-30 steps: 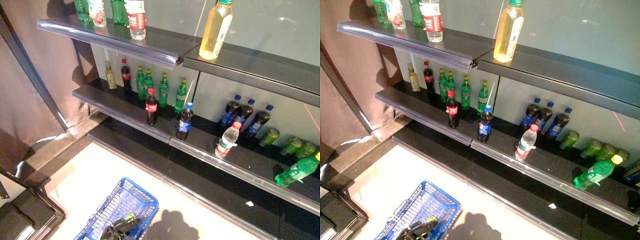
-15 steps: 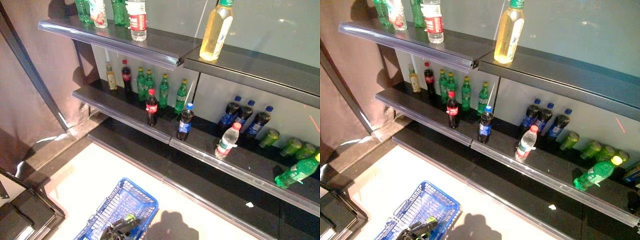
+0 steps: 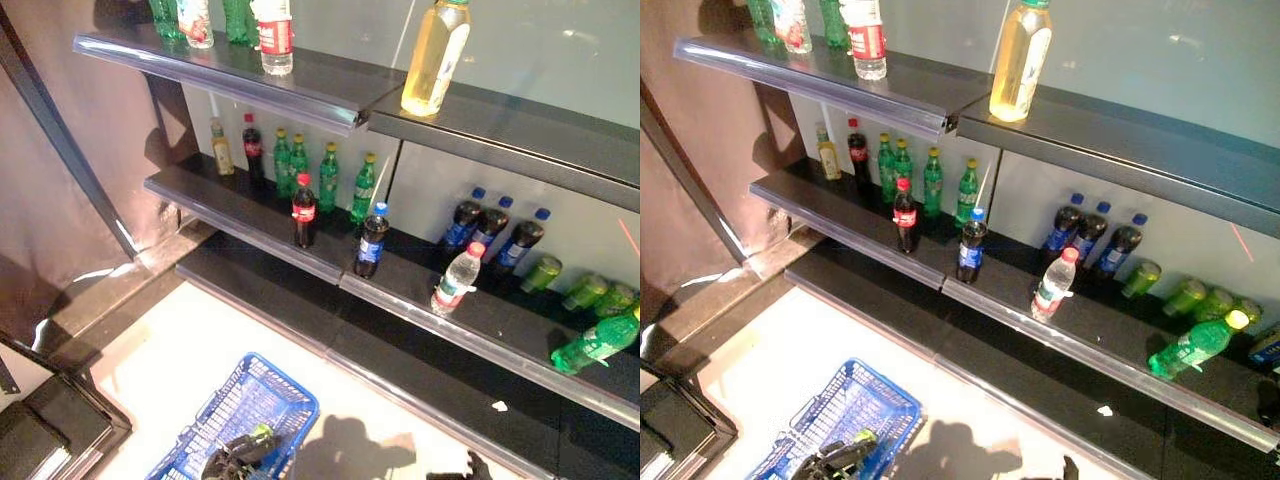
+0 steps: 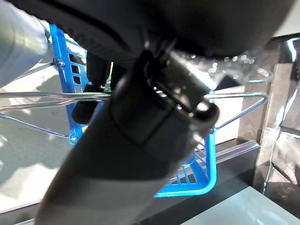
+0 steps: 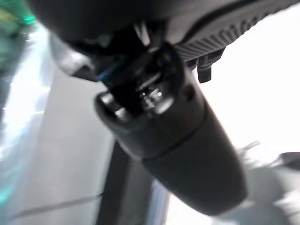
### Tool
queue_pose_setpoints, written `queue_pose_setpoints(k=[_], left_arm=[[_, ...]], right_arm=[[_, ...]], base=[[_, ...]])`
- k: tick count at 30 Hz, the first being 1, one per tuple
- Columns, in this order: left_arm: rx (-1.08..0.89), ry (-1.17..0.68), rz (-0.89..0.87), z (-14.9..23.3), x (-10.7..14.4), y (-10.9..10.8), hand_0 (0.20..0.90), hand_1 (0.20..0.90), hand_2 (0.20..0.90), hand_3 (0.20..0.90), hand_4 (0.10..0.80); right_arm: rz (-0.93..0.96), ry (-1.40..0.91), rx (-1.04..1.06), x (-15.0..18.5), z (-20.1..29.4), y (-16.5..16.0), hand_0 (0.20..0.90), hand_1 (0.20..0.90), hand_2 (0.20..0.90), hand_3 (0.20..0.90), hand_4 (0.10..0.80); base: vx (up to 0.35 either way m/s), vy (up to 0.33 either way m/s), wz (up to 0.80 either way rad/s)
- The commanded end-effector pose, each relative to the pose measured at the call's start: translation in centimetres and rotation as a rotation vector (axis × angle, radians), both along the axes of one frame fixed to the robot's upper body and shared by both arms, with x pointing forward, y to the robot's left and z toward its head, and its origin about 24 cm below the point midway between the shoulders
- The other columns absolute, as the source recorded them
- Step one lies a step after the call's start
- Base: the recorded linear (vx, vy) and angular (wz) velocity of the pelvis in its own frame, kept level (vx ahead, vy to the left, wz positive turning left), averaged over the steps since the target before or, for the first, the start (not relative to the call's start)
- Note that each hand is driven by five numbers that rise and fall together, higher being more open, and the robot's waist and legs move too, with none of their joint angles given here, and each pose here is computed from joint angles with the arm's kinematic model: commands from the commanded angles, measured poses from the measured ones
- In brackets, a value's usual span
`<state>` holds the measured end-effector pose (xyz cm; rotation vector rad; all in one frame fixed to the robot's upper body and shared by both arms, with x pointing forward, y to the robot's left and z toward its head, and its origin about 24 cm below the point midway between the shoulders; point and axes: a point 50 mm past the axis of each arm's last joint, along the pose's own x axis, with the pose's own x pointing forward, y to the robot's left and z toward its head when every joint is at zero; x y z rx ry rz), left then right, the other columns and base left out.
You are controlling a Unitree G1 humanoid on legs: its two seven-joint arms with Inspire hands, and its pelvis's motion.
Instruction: Pick up the drink and place into the basket.
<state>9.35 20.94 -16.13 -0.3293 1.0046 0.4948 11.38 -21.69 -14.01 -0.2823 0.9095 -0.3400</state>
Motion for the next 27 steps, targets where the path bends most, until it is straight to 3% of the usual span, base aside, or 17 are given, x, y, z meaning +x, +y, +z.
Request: queue_pose_setpoints(k=[1,12,21,27], left_arm=[[0.065,-0.067,-0.084,0.7,1.1,0.6,0.3,0.3,0.3,0.2,0.1],[0.068,-0.039,-0.084,0.6,-0.5,1.0,0.3,0.3,0.3,0.2,0.1],[0.051,-0.025,-0.044,0.2,-2.3,0.6,0.3,0.3,0.3,0.2,0.1],[0.045,-0.023,-0.027,0.2,-3.1,0.6,0.3,0.3,0.3,0.2,0.1]], right_arm=[[0.107,-0.255,-0.086,5.3,4.0,-0.8,0.9,0.9,0.9,0.9,0.8],[0.274,-0.7,-0.047,9.5,13.9,1.3,0.9,0.9,0.9,0.9,0.8],[0.108,-1.163,-0.201,10.0,22.9,-0.3,0.9,0.9,0.9,0.9,0.8],[0.011,-1.313,-0.273,9.4,25.7,-1.1,0.9,0.9,0.9,0.9,0.8]], base=[[0.021,-0.023,0.07],[0.039,-0.002,0.09],[0.048,0.024,0.01],[0.049,0.024,0.01]])
